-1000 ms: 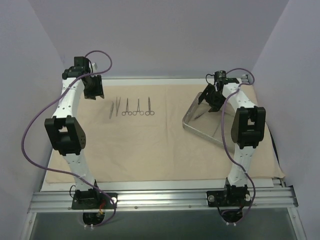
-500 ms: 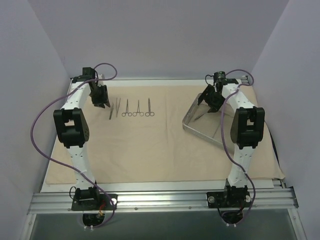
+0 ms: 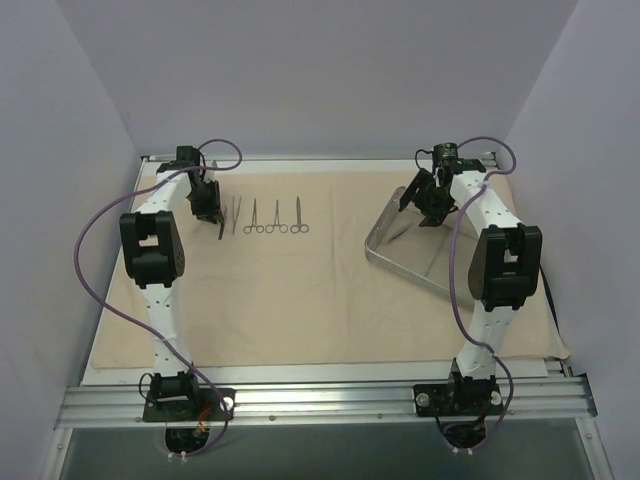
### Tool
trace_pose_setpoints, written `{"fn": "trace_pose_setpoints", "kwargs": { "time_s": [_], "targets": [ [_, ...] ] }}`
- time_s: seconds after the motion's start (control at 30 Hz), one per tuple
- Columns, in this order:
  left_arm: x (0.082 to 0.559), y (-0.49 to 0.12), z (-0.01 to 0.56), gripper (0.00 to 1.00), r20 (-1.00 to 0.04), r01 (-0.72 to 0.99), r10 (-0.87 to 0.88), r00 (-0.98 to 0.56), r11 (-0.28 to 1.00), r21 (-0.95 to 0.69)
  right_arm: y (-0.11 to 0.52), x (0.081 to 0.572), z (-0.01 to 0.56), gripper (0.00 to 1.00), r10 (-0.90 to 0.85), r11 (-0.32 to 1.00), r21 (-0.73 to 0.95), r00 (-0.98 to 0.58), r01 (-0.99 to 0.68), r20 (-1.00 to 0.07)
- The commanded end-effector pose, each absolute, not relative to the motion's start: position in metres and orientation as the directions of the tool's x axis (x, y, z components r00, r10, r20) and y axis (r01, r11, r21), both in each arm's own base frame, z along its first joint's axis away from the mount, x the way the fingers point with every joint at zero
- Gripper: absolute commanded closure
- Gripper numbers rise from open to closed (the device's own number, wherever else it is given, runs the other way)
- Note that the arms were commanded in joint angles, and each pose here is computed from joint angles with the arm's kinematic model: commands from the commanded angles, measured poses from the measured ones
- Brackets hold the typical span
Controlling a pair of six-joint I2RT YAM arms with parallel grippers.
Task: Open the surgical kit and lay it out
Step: Pick up the medical item from the surgical kit.
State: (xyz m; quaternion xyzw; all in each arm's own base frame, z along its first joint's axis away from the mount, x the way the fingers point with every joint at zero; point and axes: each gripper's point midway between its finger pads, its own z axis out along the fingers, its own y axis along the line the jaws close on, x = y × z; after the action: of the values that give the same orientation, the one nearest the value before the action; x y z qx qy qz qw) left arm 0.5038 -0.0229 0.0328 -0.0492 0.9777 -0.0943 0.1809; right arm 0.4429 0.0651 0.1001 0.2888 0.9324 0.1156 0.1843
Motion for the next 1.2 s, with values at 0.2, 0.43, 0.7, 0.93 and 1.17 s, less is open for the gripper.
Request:
{"fn": "trace_pose_setpoints", "kwargs": {
  "time_s": [0.2, 0.43, 0.7, 0.93, 1.17],
  "targets": [
    [0.533, -0.042, 0.045, 0.67, -0.450, -0.012, -0.074, -0.890, 0.990, -0.139, 0.065, 0.428, 0.111, 0.36, 0.575, 0.810, 0.323, -0.770, 0.489, -0.277],
    [0.529, -0.030, 0.035, 0.66, -0.428, -0.072, -0.095, -0.899, 0.995, -0.069, 0.067, 0.425, 0.110, 0.36, 0.571, 0.812, 0.330, -0.775, 0.482, -0.273],
    [0.526, -0.019, 0.022, 0.66, -0.404, -0.111, -0.106, -0.909, 0.994, -0.010, 0.068, 0.424, 0.112, 0.36, 0.564, 0.816, 0.333, -0.779, 0.473, -0.273],
    [0.526, -0.018, 0.022, 0.84, -0.392, -0.102, -0.098, -0.915, 0.995, -0.011, 0.068, 0.425, 0.113, 0.36, 0.560, 0.818, 0.333, -0.782, 0.469, -0.274],
    [0.517, -0.011, 0.102, 0.98, -0.471, -0.171, -0.182, -0.863, 0.983, -0.066, 0.066, 0.440, 0.144, 0.36, 0.493, 0.859, 0.340, -0.795, 0.382, -0.353]
  ]
}}
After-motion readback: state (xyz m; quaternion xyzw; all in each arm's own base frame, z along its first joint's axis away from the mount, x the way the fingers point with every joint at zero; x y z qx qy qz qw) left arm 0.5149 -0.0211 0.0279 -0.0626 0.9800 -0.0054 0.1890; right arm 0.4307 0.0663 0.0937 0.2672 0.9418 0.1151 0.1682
